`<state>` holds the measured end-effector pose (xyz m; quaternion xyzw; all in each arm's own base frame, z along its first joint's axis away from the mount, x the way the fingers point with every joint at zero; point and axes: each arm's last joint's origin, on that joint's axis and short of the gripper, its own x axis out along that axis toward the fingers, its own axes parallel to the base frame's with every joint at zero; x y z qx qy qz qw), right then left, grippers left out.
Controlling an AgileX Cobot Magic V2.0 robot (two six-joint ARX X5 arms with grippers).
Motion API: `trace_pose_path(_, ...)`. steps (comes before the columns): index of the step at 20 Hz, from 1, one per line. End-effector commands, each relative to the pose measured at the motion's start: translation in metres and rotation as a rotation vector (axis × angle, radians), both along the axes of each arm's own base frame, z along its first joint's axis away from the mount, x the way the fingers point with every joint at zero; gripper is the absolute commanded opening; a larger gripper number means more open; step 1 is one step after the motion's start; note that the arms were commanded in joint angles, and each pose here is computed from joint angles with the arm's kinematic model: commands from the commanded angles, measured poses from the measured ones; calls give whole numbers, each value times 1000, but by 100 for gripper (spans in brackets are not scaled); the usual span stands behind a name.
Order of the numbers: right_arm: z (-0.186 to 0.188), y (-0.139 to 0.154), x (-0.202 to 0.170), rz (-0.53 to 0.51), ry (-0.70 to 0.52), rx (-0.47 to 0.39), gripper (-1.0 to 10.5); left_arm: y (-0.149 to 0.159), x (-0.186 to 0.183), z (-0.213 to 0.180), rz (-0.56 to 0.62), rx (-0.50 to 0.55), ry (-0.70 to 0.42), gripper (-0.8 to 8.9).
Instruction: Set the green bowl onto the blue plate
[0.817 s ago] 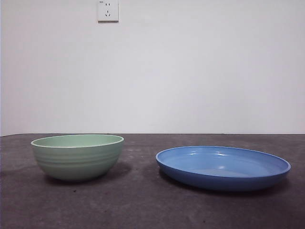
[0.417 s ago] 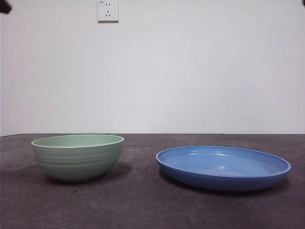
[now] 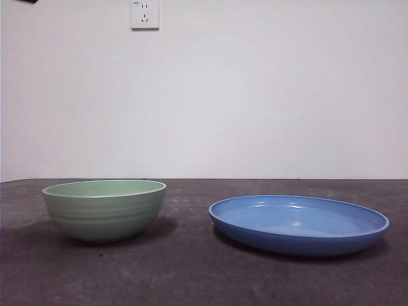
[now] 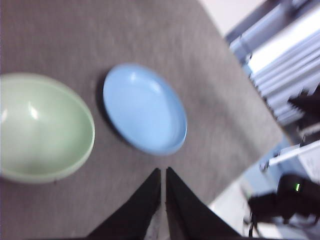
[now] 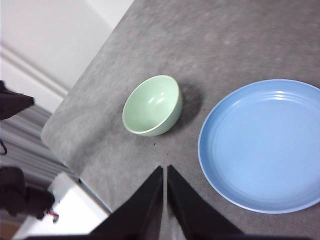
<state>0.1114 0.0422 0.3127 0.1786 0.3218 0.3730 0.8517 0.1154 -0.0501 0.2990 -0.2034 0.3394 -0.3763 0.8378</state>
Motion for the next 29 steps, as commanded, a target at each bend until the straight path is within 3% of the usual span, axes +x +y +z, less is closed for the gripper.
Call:
trace_pose_path(1, 4, 1, 0, 39, -68, -38, 10, -1, -2, 2, -60, 56, -58, 20)
trace_pose_path(8, 2, 0, -1, 34, -63, -64, 59, 0, -3, 1, -68, 70, -54, 69)
trace_pose_path(10, 1, 0, 0, 18, -62, -77, 198, 0, -3, 1, -68, 70, -54, 159)
trace_pose_path(14, 0, -1, 0, -12, -47, -102, 530, 0, -3, 1, -68, 70, -53, 429)
trace_pose_path(16, -1, -1, -1, -27, -37, -118, 610, 0, -3, 1, -67, 70, -53, 545)
trace_pose_path(19, -2, -1, -1, -33, -31, -126, 623, 0, -3, 1, -66, 68, -50, 624)
trace_pose_path(24, -2, -1, -1, -33, -31, -125, 622, 0, -3, 1, -57, 76, -54, 623)
trace_pose_path(29, -2, -1, -1, -29, -25, -116, 621, 3, 4, -3, 106, 169, -32, 620)
